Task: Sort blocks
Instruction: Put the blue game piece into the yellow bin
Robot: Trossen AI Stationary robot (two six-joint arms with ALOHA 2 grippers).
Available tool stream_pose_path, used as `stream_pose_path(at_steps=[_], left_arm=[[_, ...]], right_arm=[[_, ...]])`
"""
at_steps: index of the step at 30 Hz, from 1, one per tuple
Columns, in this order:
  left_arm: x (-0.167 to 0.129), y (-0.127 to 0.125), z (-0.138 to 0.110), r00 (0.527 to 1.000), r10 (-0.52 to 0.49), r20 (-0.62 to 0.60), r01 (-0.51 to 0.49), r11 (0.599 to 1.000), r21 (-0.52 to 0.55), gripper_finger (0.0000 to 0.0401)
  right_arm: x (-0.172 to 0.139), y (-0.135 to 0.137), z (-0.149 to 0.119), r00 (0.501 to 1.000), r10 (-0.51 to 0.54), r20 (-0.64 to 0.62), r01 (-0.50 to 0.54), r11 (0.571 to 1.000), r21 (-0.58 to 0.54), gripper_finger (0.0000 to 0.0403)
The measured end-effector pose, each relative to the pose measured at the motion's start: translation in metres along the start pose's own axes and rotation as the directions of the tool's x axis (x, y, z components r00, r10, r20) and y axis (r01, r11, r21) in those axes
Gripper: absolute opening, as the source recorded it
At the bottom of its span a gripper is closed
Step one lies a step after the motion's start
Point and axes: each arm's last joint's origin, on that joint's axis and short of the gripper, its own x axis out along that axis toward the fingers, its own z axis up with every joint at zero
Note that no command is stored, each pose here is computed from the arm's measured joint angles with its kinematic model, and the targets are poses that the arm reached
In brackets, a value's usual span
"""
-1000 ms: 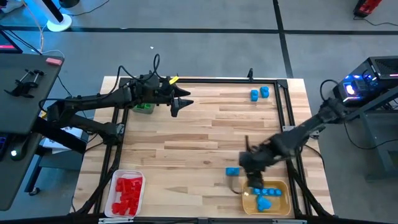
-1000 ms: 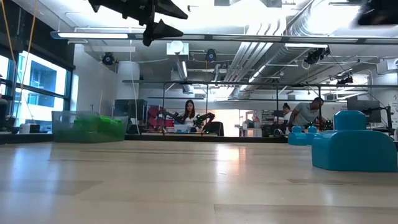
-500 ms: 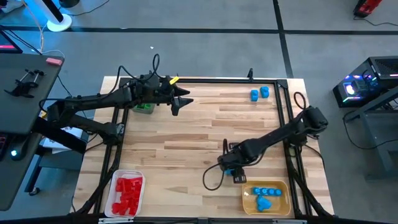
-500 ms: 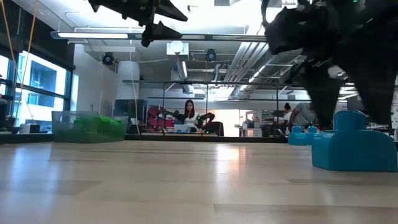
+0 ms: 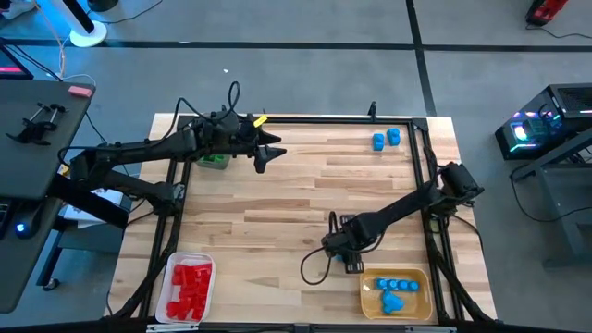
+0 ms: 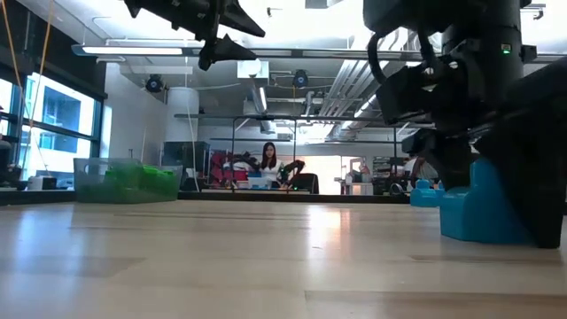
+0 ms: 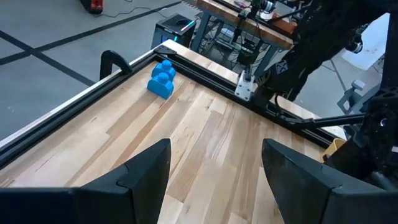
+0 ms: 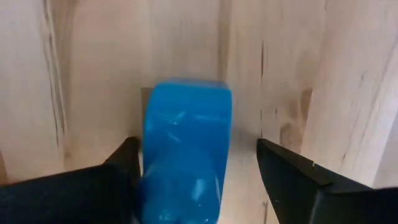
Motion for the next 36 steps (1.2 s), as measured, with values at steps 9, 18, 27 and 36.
stream_pose_path(at_steps=[9, 18, 27, 36], left_arm=[[0.000, 0.000, 0.000, 1.000, 0.000, 0.000, 0.000, 1.000, 0.013, 0.0239], [0.000, 0.002, 0.001, 1.000, 0.026, 0.013, -0.027, 0.998, 0.050, 0.0239], [-0.001, 0.010, 0.004, 0.998, 0.062, 0.029, -0.063, 0.997, 0.041, 0.0239], [-0.002, 0.015, 0.008, 0.995, 0.076, 0.058, -0.078, 0.996, 0.033, 0.0239]], right_arm=[[-0.008, -0.004, 0.002, 0.996, -0.088, -0.014, 0.088, 0.995, 0.038, 0.0058], [-0.078, -0.027, -0.019, 0.965, -0.248, -0.091, 0.254, 0.965, 0.069, 0.0077], [-0.135, -0.009, -0.102, 0.994, -0.056, 0.091, 0.007, 0.884, 0.468, 0.0034], [-0.137, -0.009, -0.116, 0.974, -0.136, 0.180, -0.023, 0.734, 0.679, 0.0021]])
